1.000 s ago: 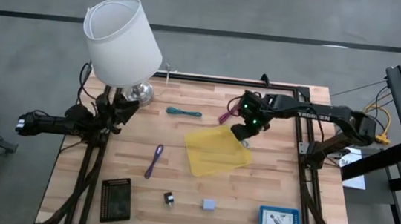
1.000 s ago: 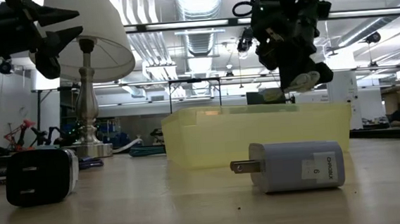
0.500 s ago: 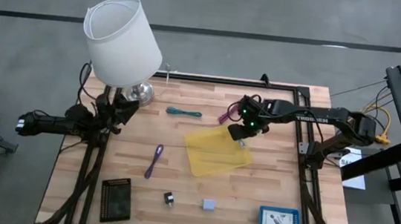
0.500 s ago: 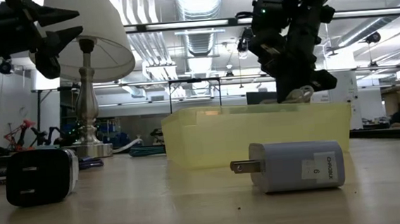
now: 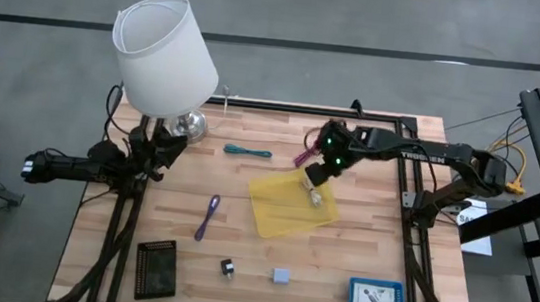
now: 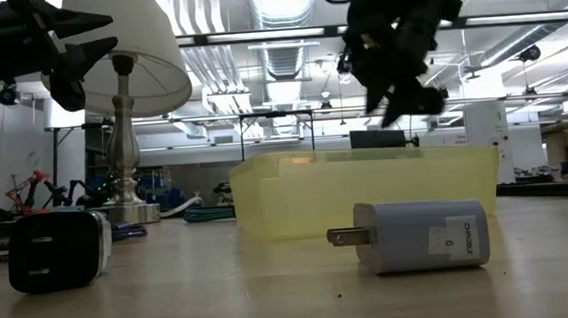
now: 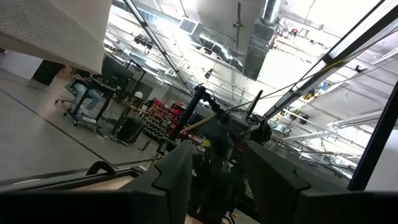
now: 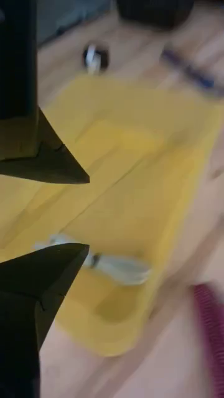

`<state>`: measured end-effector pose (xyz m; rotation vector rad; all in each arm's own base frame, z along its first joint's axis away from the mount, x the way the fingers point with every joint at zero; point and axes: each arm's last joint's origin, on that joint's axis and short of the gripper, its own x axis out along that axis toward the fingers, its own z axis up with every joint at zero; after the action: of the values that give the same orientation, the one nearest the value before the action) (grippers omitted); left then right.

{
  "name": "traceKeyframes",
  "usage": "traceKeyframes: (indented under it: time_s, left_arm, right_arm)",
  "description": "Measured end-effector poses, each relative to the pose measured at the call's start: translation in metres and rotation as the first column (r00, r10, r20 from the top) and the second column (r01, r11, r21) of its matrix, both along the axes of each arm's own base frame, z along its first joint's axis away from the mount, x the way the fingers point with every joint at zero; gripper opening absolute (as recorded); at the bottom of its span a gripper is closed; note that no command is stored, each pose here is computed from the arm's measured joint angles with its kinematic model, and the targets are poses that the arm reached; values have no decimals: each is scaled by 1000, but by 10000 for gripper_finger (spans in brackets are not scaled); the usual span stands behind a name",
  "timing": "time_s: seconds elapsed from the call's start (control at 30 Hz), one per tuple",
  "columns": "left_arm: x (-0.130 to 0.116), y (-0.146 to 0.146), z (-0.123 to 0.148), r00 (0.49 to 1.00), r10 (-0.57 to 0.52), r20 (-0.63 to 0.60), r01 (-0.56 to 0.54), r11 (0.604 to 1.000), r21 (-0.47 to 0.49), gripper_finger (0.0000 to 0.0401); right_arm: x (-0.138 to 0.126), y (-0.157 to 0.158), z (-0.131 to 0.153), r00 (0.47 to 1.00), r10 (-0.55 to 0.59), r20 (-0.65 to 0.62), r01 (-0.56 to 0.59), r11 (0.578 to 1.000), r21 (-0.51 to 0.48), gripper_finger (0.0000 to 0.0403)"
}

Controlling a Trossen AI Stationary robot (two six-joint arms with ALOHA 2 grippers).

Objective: Pick and place items into bin
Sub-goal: Put the pink charger cable wire into the yellow bin

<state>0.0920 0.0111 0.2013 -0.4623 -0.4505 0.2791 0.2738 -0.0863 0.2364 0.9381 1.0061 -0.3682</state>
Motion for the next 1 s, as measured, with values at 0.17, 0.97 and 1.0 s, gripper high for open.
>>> traceKeyframes:
  time_s: [0.17,0.97,1.0]
  left_arm:
    - [0,0,0,1000,-2,2,2,1000,-5,130]
    - [0,0,0,999,-21,26,22,998,-50,130]
    - [0,0,0,999,-20,24,21,998,-51,130]
  right_arm:
    - [7,-25,35,980,118,158,-94,985,-147,143]
    - [8,-97,15,666,711,-225,-732,566,-378,131]
    - [11,-101,9,652,710,-266,-749,549,-372,134]
